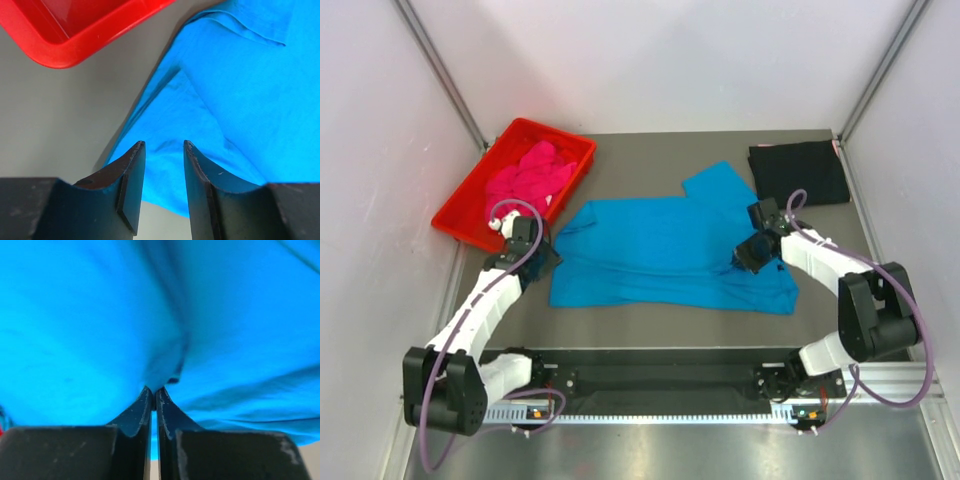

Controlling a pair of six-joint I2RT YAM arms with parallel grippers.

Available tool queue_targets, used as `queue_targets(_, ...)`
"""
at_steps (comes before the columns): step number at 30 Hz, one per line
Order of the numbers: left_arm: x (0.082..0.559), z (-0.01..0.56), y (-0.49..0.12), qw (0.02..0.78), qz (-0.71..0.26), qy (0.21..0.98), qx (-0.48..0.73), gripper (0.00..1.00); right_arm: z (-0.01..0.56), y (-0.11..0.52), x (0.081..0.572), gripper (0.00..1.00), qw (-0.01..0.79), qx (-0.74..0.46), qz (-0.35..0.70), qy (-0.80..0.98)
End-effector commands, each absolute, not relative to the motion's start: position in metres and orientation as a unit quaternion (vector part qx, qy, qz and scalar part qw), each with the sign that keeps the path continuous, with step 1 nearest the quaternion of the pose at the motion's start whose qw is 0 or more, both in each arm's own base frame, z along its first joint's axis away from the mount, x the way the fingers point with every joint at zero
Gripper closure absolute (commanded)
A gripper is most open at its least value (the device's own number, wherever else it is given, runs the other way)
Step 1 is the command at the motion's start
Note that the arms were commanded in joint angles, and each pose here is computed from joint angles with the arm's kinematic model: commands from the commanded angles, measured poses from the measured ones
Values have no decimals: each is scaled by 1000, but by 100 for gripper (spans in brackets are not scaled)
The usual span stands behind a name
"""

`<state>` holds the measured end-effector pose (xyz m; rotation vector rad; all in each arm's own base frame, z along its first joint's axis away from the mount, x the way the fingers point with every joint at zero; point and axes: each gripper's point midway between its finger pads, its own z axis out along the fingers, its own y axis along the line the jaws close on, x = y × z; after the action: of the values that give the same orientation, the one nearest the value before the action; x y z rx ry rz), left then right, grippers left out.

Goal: Fold and stack the t-shirts
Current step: Fold the tshirt

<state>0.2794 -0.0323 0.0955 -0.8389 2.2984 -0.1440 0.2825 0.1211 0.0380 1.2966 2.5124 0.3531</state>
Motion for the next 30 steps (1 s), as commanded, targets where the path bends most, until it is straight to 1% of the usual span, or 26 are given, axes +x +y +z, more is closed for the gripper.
queue_targets(1,297,110,-27,369,-48,871,-321,58,72,129,317,100,213,421,132,872)
queue_targets(9,299,96,-20,357,-22,874,-327,57,54,141,325,100,201,402,133,883)
queue_targets(11,298,90,-21,346,-17,881,-322,52,51,146,331,100,199,389,135,889)
queue_targets(13,297,89,-22,338,-19,885,-321,50,53,149,336,100,202,381,131,893)
queue_targets(17,284,92,-15,344,-11,874,-341,51,48,151,335,100,198,374,119,898)
queue_targets(19,275,85,-8,344,-1,861,-375,51,47,149,334,100,200,380,114,896)
queue_targets(21,266,75,-7,330,2,861,-388,51,49,149,335,100,204,380,116,895)
queue_targets(25,245,48,-9,275,18,874,-400,51,53,149,340,100,211,382,117,892)
queue_targets(30,230,29,-5,244,41,868,-430,51,52,144,345,100,221,390,107,888)
